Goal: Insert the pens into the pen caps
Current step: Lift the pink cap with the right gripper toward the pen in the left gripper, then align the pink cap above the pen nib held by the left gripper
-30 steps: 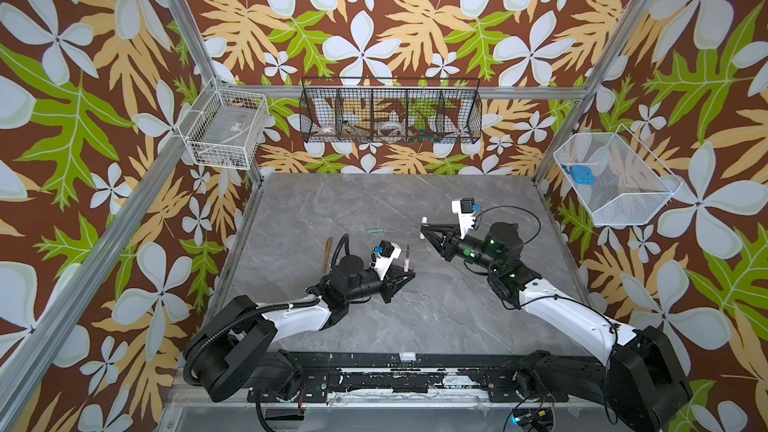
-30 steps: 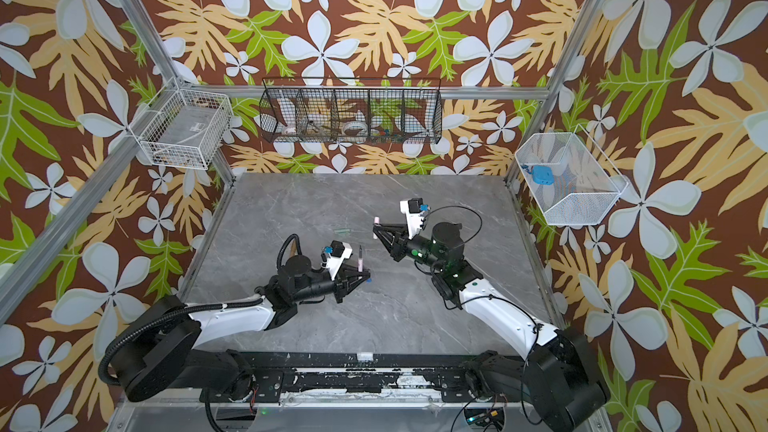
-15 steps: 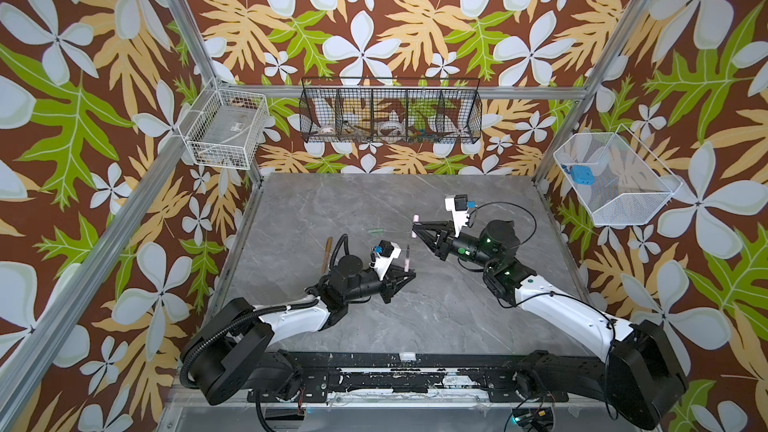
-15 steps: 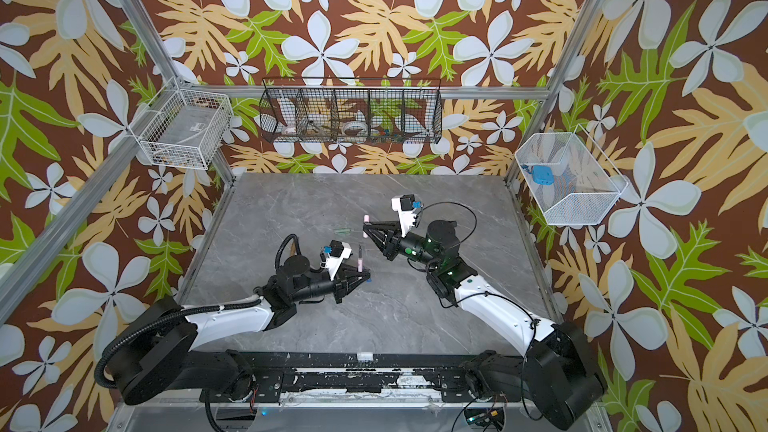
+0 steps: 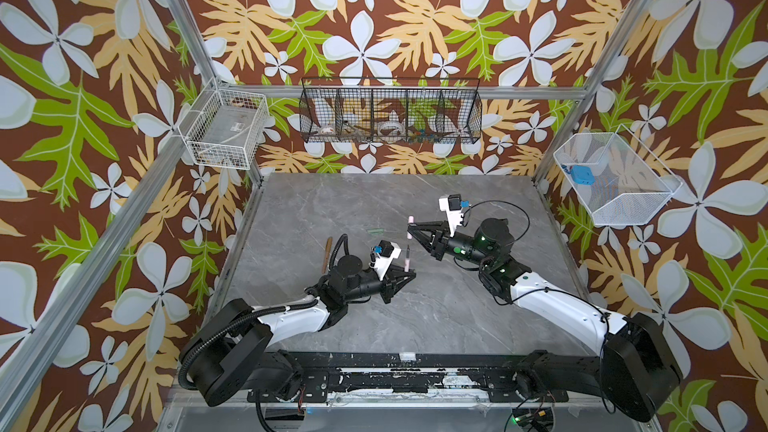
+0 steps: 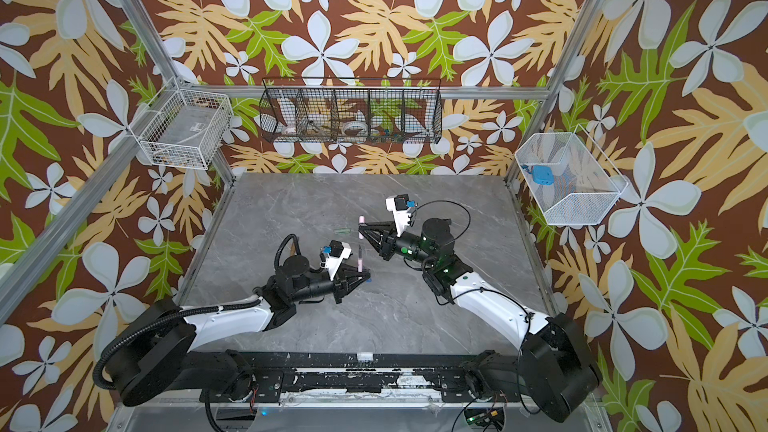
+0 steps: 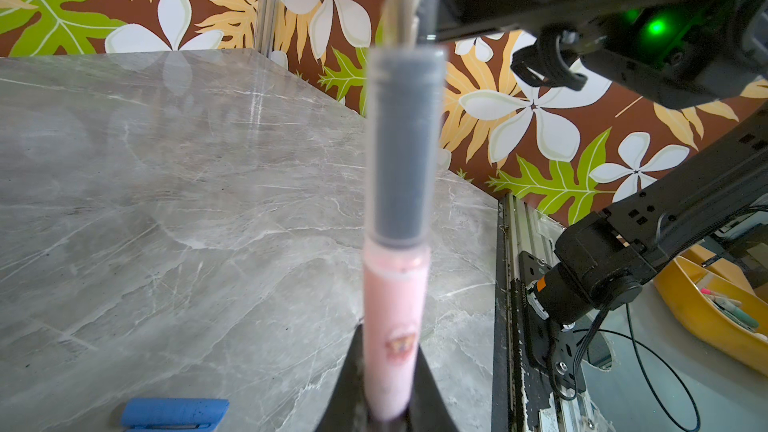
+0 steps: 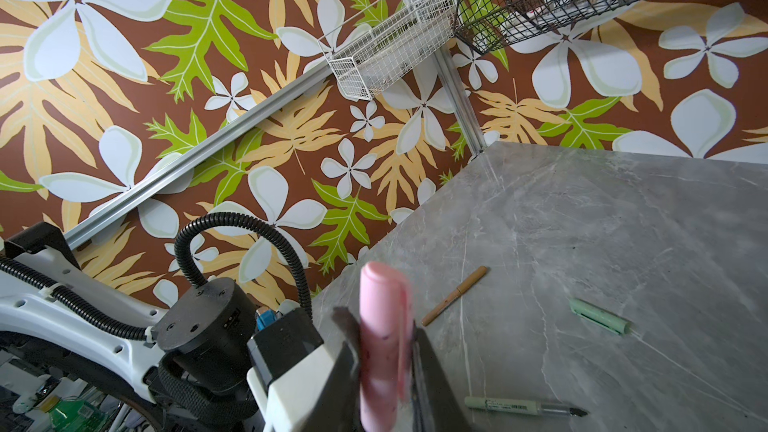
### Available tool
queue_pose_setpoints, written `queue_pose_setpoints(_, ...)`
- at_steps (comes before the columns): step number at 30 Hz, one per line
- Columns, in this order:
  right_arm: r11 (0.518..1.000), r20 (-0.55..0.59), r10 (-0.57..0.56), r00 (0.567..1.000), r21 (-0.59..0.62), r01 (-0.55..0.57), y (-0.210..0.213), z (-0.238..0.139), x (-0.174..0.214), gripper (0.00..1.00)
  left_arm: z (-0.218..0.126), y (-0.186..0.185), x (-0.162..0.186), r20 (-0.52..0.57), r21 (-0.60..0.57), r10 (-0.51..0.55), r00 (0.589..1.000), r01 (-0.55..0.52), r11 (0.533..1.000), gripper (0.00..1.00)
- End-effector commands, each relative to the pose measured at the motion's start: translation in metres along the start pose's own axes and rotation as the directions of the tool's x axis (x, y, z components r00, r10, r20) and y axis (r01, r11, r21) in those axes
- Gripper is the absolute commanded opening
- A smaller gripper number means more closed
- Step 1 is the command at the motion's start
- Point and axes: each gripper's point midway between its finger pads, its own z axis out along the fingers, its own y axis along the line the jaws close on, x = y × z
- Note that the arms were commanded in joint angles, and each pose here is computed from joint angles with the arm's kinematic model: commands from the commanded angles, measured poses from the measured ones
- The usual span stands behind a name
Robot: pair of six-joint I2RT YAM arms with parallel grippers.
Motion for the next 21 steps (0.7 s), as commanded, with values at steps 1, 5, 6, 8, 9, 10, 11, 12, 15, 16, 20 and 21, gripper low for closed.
queue_pose_setpoints(1,1.000,0.001,-0.016,1.000,-0.022,0.016,0.005,0.001,-0.001,0.21,0.001,-0.002,-0.003,0.009,0.006,0.014,1.000,-0.014,1.000,0.00)
queue_pose_setpoints(5,1.000,-0.016,-0.011,1.000,-0.017,0.010,0.003,0.002,0.005,0.21,0.000,-0.002,-0.003,0.010,0.003,0.017,1.000,-0.017,1.000,0.00)
queue_pose_setpoints(6,1.000,-0.020,-0.009,1.000,-0.015,0.009,0.002,0.002,0.006,0.21,0.000,-0.001,-0.003,0.011,0.001,0.018,1.000,-0.018,1.000,0.00)
queue_pose_setpoints(8,1.000,-0.028,-0.007,1.000,-0.017,0.006,0.002,0.002,0.009,0.21,0.000,-0.001,-0.004,0.013,-0.002,0.020,1.000,-0.020,1.000,0.00)
queue_pose_setpoints(9,1.000,-0.026,-0.009,1.000,-0.020,0.008,0.003,0.002,0.008,0.21,0.000,0.000,-0.004,0.013,-0.006,0.021,1.000,-0.021,1.000,0.00)
queue_pose_setpoints(10,1.000,-0.029,-0.006,1.000,-0.021,0.006,0.003,0.002,0.009,0.21,0.000,-0.001,-0.004,0.012,-0.005,0.021,1.000,-0.021,1.000,0.00)
queue_pose_setpoints(11,1.000,-0.030,-0.007,1.000,-0.024,0.007,0.004,0.002,0.010,0.21,0.000,0.000,-0.003,0.011,-0.007,0.020,1.000,-0.020,1.000,0.00)
queue_pose_setpoints(12,1.000,-0.032,-0.007,0.999,-0.024,0.006,0.004,0.002,0.010,0.21,0.000,0.000,-0.004,0.012,-0.009,0.020,1.000,-0.020,1.000,0.00)
queue_pose_setpoints(15,1.000,-0.040,-0.009,0.999,-0.028,0.008,0.006,0.001,0.012,0.21,0.000,0.001,-0.003,0.012,-0.012,0.019,1.000,-0.019,1.000,0.00)
queue_pose_setpoints(16,1.000,-0.041,-0.008,0.999,-0.026,0.007,0.006,0.000,0.013,0.21,0.000,0.001,-0.003,0.011,-0.012,0.021,1.000,-0.020,1.000,0.00)
queue_pose_setpoints(20,1.000,-0.038,-0.009,0.999,-0.027,0.008,0.007,-0.001,0.013,0.21,0.001,0.002,-0.001,0.006,-0.014,0.016,1.000,-0.016,1.000,0.00)
queue_pose_setpoints(21,1.000,-0.038,-0.007,0.999,-0.027,0.006,0.007,-0.002,0.013,0.21,0.001,0.002,-0.001,0.004,-0.014,0.015,1.000,-0.015,1.000,0.00)
